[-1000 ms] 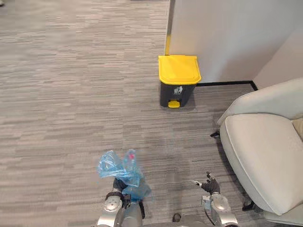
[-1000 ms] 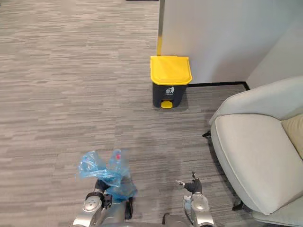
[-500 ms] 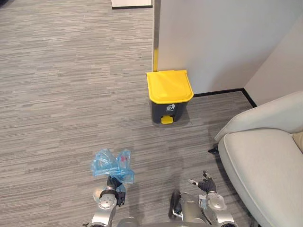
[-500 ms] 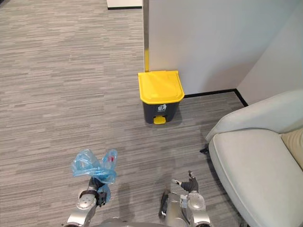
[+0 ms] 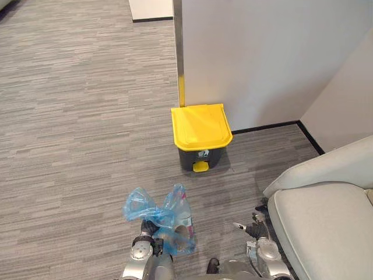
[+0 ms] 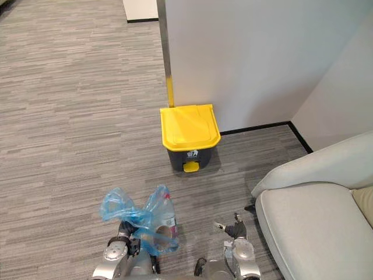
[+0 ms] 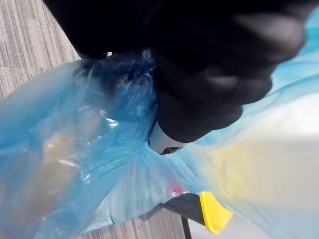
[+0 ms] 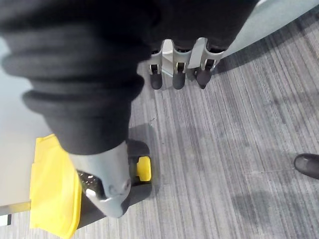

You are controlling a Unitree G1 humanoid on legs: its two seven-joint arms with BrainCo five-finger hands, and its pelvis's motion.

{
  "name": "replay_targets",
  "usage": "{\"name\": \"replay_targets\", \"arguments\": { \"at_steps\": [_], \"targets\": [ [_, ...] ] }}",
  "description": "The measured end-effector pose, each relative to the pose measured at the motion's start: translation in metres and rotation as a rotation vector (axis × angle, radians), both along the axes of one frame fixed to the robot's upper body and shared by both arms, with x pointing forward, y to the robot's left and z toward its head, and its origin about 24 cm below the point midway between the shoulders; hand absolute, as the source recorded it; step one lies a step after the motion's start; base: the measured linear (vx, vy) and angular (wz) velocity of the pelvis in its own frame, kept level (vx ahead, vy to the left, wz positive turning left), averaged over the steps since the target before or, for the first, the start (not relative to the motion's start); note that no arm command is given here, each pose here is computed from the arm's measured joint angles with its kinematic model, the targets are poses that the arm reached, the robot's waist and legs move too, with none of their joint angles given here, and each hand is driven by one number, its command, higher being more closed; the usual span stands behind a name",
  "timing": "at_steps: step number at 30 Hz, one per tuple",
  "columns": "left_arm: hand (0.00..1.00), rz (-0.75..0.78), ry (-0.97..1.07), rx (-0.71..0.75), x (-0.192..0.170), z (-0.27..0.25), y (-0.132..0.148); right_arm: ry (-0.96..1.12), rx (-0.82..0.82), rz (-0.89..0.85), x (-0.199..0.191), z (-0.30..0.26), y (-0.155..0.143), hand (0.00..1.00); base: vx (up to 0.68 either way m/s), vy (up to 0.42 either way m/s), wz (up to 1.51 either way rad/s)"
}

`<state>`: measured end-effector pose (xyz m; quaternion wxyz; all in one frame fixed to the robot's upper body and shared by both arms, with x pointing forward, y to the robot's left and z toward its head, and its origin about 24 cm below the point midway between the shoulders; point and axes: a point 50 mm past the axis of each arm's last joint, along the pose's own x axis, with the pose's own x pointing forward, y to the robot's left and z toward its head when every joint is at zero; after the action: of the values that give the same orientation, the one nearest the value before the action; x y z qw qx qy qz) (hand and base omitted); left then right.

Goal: Gather rubbish on tea table into small bin, then transfer packed bag to large trash can.

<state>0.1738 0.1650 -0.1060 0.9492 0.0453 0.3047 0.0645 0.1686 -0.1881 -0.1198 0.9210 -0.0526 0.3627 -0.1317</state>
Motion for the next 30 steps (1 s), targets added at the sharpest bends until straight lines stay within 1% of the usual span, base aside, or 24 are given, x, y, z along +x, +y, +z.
{"name": "replay_targets", "arguments": {
  "at_steps": [4, 9, 11, 14, 19, 20, 23, 25, 27, 30],
  "targets": [
    [1.00, -0.007, 0.007, 0.006, 0.001, -0.001, 0.004, 0.019, 0.000, -0.014, -0.003, -0.003, -0.003, 0.00, 0.40, 0.184, -0.03],
    [1.00, -0.023, 0.024, 0.029, -0.004, -0.003, 0.009, -0.011, 0.007, 0.007, 0.008, 0.002, 0.003, 0.00, 0.27, 0.107, -0.16],
    [1.00, -0.040, 0.035, 0.032, -0.006, -0.004, 0.009, 0.017, 0.010, 0.008, -0.002, -0.003, 0.004, 0.00, 0.26, 0.027, 0.13],
    [1.00, -0.018, 0.038, 0.053, -0.008, -0.004, 0.015, 0.025, 0.014, 0.035, -0.006, -0.004, 0.011, 0.00, 0.31, -0.067, 0.15],
    [1.00, -0.010, 0.037, 0.053, -0.007, -0.004, 0.016, 0.025, 0.014, 0.036, -0.006, -0.004, 0.011, 0.00, 0.33, -0.211, 0.31],
    [1.00, 0.000, 0.047, 0.049, -0.005, -0.005, 0.016, 0.052, 0.006, 0.030, -0.013, -0.008, 0.007, 0.00, 0.28, -0.182, 0.37],
    [1.00, -0.001, 0.039, 0.005, -0.001, -0.006, 0.002, 0.042, -0.013, 0.007, -0.011, -0.006, -0.003, 0.00, 0.32, -0.245, 0.35],
    [1.00, -0.009, 0.017, -0.020, 0.007, -0.003, -0.007, 0.065, -0.009, -0.020, -0.021, -0.009, -0.007, 0.00, 0.22, -0.207, 0.59],
    [1.00, -0.010, 0.019, -0.029, 0.005, -0.003, -0.008, 0.083, 0.006, -0.024, -0.028, -0.012, -0.002, 0.00, 0.18, -0.143, 0.27],
    [1.00, -0.018, 0.014, -0.039, 0.005, -0.002, -0.009, 0.059, 0.015, -0.038, -0.021, -0.010, -0.003, 0.00, 0.16, -0.033, -0.09]
  ]
}}
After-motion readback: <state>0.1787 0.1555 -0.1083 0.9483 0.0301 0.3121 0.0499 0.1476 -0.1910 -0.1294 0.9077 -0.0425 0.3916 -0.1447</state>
